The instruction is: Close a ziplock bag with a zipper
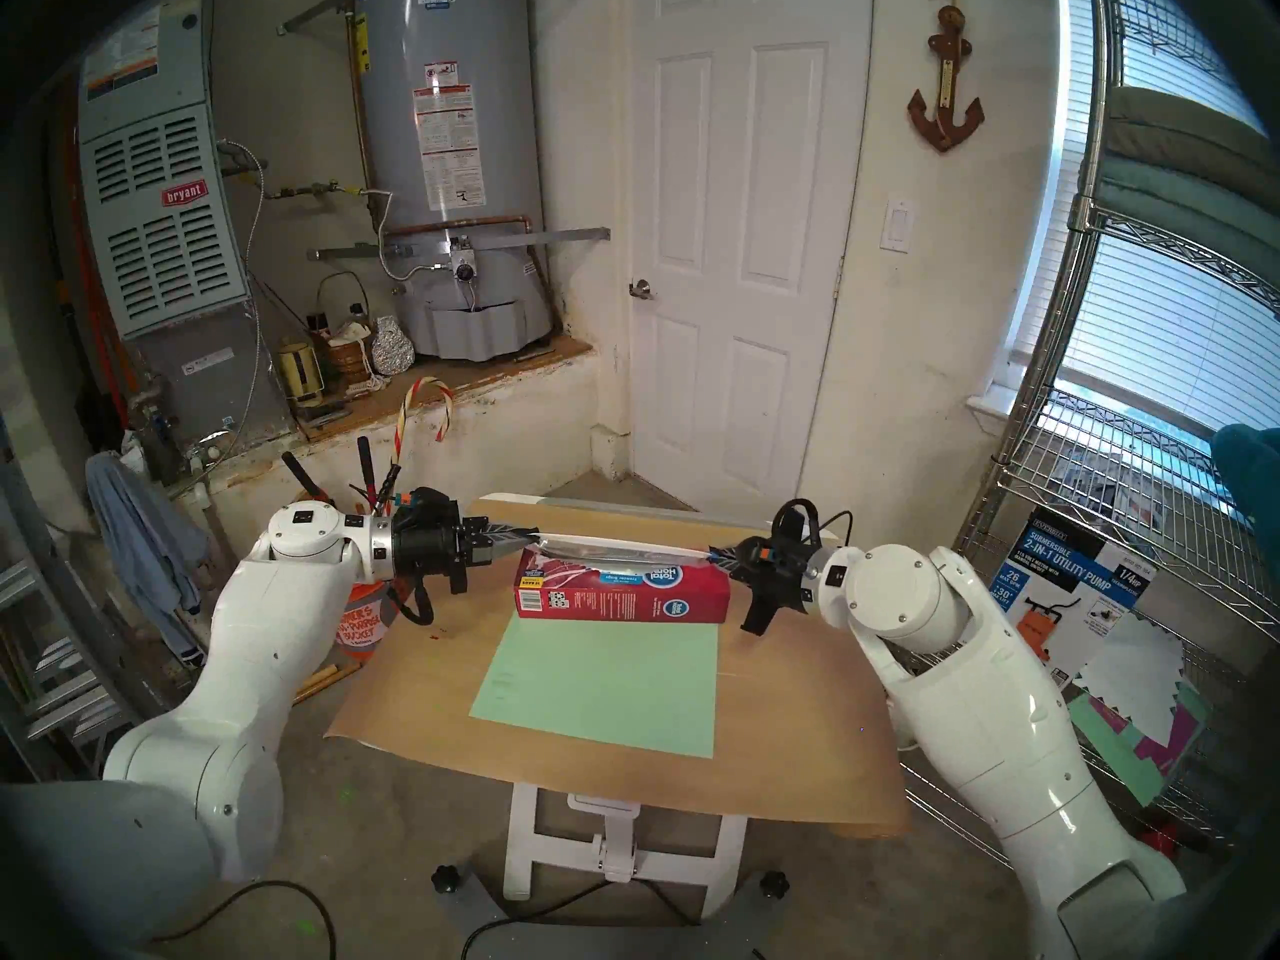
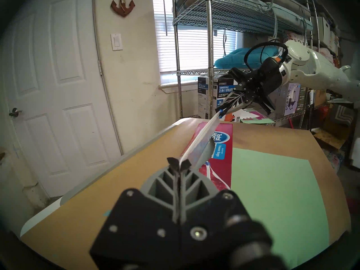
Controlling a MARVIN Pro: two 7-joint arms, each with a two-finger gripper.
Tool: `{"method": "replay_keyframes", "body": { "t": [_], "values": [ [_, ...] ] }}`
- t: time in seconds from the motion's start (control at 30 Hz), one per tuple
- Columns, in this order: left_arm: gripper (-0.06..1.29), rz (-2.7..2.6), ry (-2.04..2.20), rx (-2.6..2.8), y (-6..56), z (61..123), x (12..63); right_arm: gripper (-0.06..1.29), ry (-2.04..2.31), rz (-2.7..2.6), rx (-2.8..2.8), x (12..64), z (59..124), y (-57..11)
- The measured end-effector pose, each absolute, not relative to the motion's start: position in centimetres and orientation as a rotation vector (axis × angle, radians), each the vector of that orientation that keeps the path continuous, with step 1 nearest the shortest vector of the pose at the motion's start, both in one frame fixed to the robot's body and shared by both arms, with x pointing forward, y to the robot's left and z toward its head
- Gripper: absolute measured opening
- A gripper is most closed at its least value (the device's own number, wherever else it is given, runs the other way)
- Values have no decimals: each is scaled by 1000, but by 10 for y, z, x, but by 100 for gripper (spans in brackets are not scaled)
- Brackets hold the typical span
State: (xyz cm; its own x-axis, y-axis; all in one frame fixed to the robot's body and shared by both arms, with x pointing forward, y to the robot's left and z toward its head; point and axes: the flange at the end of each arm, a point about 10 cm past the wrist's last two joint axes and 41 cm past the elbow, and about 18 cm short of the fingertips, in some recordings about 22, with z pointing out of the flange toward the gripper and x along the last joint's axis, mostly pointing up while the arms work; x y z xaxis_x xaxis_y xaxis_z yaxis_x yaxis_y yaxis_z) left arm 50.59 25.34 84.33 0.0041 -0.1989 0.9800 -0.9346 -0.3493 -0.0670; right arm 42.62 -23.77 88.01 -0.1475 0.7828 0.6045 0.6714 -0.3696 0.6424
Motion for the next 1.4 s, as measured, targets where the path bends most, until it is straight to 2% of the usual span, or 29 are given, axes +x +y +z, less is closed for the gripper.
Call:
{"method": "replay_keyframes", "body": {
  "t": [1.0,1.03,1.07,1.1,1.13,1.17,1.2,1.4],
  "values": [
    [-2,1422,-1169,1650,265,845,507,-1,1654,1497,1961,428,878,-265],
    [-2,1423,-1168,1652,265,845,507,7,1654,1499,1961,428,878,-265],
    [-2,1424,-1167,1653,266,845,507,22,1654,1500,1961,428,879,-264],
    [-2,1426,-1166,1656,266,845,508,83,1654,1502,1961,428,879,-264],
    [-2,1429,-1164,1658,266,846,508,114,1653,1504,1961,429,879,-264],
    [-2,1431,-1163,1660,266,846,508,121,1653,1504,1961,429,880,-264],
    [-2,1434,-1160,1662,266,846,509,122,1652,1506,1961,429,880,-264],
    [-2,1464,-1149,1659,270,854,510,122,1630,1545,1973,430,887,-268]
  ]
}}
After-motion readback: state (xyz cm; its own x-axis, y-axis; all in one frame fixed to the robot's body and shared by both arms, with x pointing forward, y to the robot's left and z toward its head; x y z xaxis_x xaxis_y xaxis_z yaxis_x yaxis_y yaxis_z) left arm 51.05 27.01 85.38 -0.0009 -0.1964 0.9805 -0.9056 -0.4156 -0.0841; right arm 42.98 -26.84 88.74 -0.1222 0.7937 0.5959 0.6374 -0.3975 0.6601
